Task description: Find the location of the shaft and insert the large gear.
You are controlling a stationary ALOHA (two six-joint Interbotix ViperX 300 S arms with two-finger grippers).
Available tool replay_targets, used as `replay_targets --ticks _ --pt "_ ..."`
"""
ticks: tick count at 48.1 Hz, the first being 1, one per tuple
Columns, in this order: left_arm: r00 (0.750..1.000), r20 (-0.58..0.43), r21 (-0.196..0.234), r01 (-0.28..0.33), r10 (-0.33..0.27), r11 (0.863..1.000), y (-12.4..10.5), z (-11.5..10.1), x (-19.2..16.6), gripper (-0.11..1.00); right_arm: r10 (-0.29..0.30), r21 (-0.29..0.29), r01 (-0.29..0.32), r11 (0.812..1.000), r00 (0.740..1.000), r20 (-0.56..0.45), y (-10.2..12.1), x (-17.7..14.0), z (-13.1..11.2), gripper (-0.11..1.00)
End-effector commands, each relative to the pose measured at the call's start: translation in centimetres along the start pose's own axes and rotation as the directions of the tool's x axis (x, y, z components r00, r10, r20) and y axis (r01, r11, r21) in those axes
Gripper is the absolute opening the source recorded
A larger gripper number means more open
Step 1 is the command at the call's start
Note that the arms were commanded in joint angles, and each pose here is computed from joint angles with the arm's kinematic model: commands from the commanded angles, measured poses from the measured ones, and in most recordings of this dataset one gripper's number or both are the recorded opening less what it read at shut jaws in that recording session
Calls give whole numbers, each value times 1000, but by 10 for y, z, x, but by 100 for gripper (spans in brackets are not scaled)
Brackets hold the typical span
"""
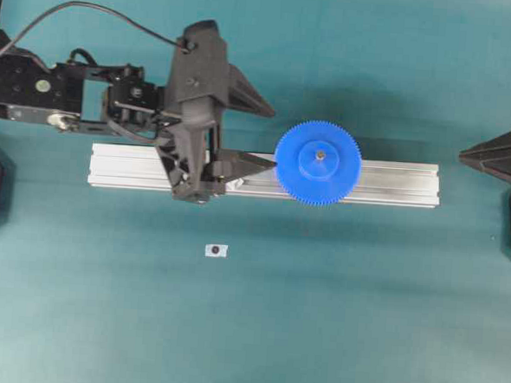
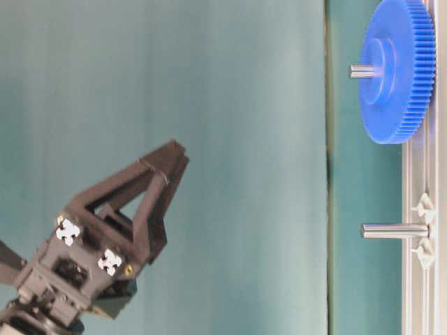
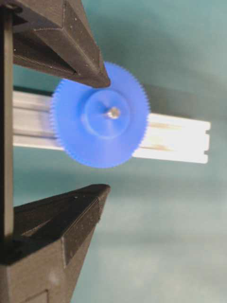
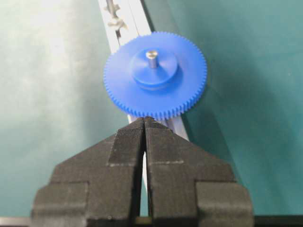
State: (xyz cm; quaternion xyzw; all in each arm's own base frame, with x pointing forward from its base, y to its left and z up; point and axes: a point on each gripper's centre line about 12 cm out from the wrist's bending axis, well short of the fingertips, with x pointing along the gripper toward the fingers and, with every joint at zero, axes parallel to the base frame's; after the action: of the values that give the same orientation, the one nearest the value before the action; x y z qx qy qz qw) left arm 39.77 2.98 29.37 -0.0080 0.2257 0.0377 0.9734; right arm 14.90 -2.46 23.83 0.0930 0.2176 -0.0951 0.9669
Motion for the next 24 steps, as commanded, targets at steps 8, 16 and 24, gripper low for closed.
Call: replay_targets --ticks 8,16,24 --pt "987 162 4 7 -8 1000 -2 14 -22 83 3 8 -3 1000 1000 9 1 0 3 3" --pt "985 174 1 9 -9 1000 -2 5 -23 83 3 8 -3 1000 1000 9 1 0 3 3" --pt "983 181 5 10 -11 1000 -3 2 -24 83 3 8 -3 1000 1000 9 1 0 3 3"
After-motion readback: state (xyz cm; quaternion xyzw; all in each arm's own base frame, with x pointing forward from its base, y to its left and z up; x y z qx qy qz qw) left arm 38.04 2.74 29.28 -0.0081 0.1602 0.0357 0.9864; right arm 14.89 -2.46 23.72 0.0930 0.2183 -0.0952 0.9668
